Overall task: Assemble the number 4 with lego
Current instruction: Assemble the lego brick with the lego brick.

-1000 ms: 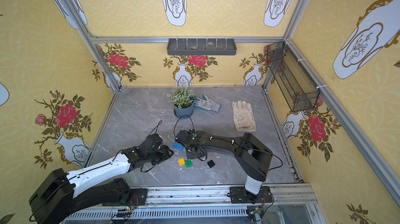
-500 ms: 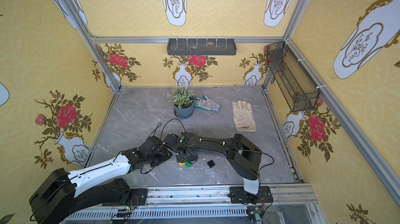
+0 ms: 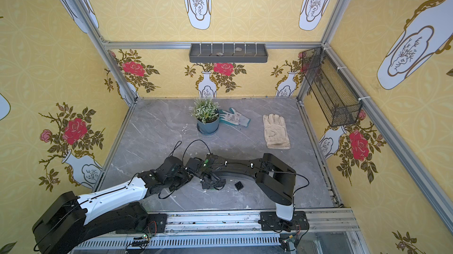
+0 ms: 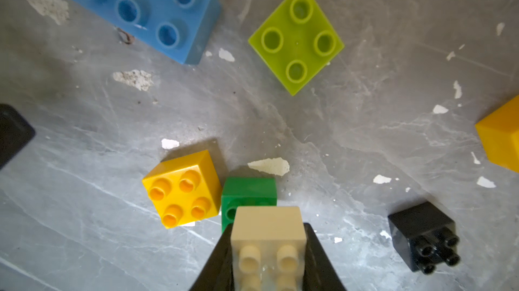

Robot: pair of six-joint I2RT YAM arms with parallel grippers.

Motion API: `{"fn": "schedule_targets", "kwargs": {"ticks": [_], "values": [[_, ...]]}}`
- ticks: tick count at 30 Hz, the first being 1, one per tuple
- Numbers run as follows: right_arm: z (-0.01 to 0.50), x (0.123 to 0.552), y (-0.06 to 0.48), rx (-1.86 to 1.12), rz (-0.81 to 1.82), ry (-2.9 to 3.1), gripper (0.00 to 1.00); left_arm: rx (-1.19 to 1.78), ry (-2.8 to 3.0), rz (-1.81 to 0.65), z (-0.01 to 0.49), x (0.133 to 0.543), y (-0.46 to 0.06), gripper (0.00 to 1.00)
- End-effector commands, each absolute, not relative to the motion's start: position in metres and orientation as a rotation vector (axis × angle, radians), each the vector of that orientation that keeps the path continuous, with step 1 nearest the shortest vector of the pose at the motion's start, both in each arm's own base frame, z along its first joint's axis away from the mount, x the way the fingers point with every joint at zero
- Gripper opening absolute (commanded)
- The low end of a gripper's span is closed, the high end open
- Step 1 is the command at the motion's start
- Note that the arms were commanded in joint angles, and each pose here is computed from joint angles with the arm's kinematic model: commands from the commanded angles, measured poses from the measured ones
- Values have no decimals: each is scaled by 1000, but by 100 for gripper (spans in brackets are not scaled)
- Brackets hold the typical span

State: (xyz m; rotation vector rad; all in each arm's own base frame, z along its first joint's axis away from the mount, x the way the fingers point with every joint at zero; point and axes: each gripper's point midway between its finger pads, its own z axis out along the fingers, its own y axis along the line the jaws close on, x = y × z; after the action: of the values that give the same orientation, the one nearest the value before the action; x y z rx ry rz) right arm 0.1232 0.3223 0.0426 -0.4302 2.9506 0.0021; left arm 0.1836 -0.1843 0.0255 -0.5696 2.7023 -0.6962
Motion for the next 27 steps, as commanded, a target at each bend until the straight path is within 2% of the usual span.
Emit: {"fn": "schedule_targets", "kwargs": {"ticks": [1,27], "values": [[43,127,326,-407,22,2925,13,-576,2693,-701,25,186,-185,47],[35,124,333,-401,69,2928,12,-592,2708,-703,18,182,-184,47]]}}
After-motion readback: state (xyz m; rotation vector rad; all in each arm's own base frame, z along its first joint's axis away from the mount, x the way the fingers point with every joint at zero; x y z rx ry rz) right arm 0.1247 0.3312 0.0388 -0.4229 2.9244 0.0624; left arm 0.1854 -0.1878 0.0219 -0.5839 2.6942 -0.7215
